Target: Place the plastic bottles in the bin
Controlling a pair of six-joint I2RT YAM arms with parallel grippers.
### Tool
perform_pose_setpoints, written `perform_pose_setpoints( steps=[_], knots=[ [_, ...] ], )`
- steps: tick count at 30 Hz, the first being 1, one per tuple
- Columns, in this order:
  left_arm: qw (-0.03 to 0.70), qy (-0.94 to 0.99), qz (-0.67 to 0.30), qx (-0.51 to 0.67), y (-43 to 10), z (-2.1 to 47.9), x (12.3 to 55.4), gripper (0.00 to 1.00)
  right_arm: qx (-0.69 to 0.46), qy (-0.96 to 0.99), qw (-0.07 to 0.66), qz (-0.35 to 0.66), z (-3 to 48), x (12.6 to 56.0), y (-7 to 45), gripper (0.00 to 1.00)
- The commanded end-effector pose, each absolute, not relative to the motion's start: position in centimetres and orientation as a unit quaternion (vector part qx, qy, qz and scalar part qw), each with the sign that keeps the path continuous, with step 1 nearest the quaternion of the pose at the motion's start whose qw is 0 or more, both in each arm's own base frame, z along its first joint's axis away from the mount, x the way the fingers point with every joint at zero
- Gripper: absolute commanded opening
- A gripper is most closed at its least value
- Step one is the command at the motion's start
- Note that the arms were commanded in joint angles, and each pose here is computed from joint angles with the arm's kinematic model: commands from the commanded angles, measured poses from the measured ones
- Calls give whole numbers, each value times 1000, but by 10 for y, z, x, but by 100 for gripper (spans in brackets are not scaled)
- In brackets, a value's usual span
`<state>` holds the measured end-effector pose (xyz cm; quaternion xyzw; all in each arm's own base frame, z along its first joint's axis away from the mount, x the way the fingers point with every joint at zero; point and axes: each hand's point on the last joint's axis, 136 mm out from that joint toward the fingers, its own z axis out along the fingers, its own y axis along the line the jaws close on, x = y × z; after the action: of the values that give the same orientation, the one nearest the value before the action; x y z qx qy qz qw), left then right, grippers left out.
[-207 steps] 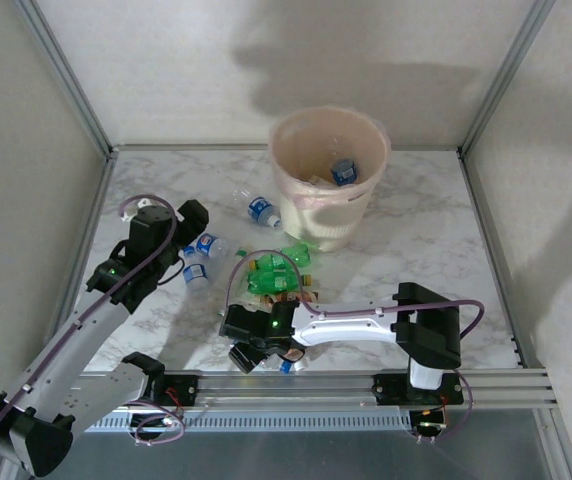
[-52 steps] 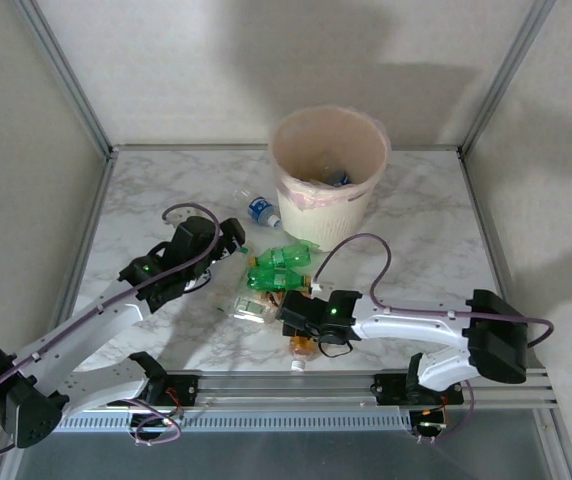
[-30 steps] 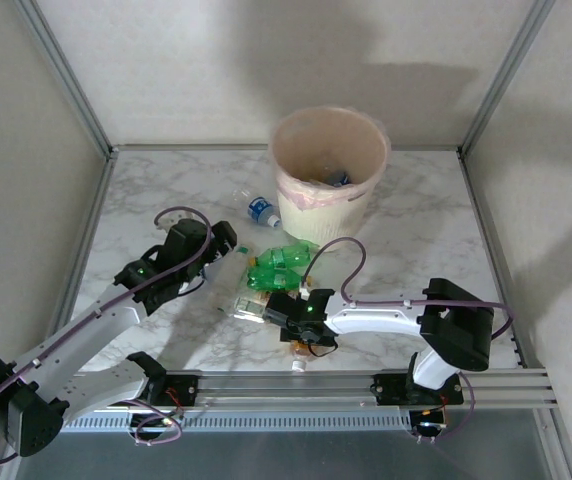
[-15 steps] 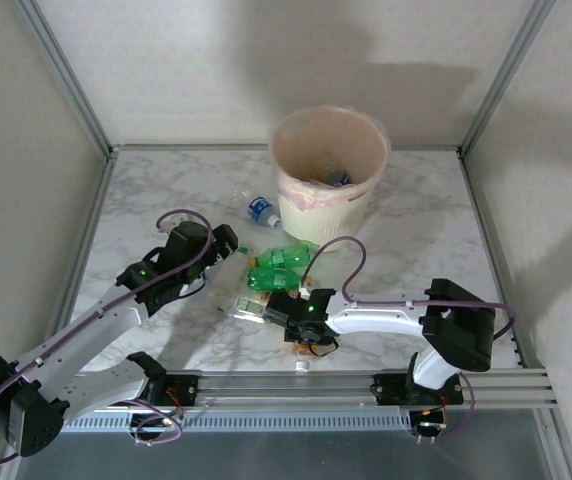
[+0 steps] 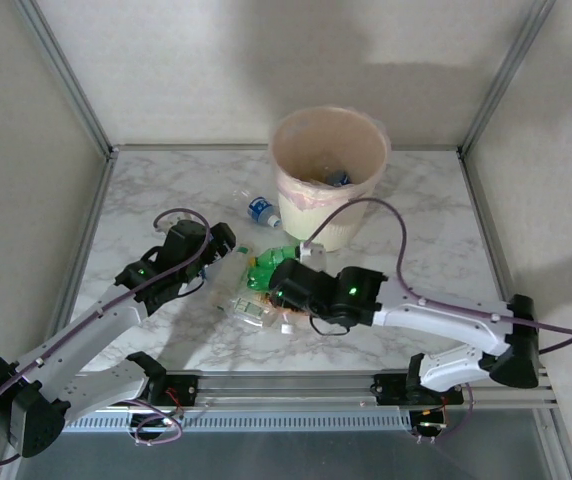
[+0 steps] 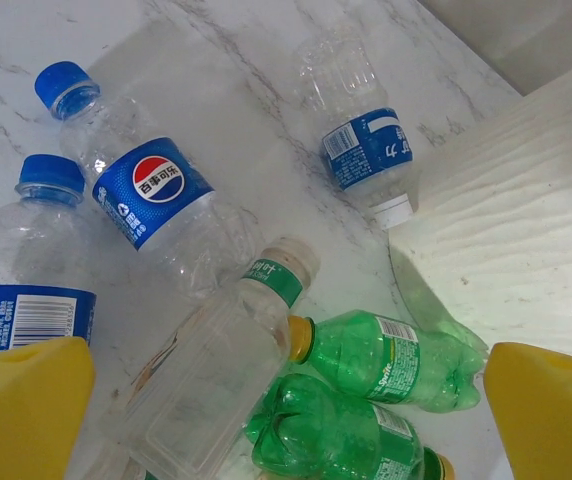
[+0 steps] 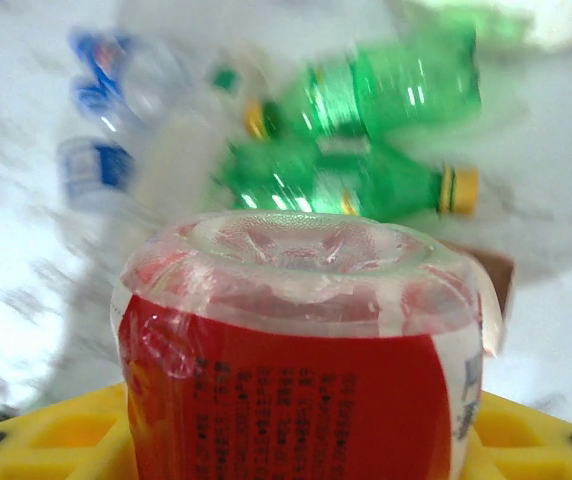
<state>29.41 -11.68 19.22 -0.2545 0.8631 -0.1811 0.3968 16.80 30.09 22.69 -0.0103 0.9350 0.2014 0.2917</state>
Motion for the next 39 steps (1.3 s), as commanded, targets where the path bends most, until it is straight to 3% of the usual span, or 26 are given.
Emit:
perform_pose_setpoints(
  steps=[1, 7, 14, 23, 30, 32, 36, 39],
  knots=[
    [406, 854, -186, -267, -115, 200, 300, 100, -4, 907, 375, 191, 287, 208, 278, 53],
    [400, 856, -192, -265, -118, 199, 300, 100, 23, 847, 483, 223, 405, 271, 245, 56],
    [402, 855, -192, -266, -118, 202, 302, 100, 71, 810, 539, 218, 466, 351, 193, 56],
    [405, 854, -193, -264, -117, 206, 310, 100, 104, 825, 517, 201, 434, 429, 166, 55],
    [416, 849, -192, -263, -118, 219, 324, 99, 101, 847, 486, 187, 394, 449, 167, 58],
    [417, 848, -194, -264, -118, 221, 327, 100, 101, 850, 483, 186, 389, 450, 167, 61],
    [418, 847, -194, -264, -119, 222, 333, 100, 102, 853, 482, 174, 384, 452, 163, 78],
    [419, 848, -188, -264, -117, 224, 338, 100, 102, 850, 487, 170, 390, 450, 159, 84]
  ],
)
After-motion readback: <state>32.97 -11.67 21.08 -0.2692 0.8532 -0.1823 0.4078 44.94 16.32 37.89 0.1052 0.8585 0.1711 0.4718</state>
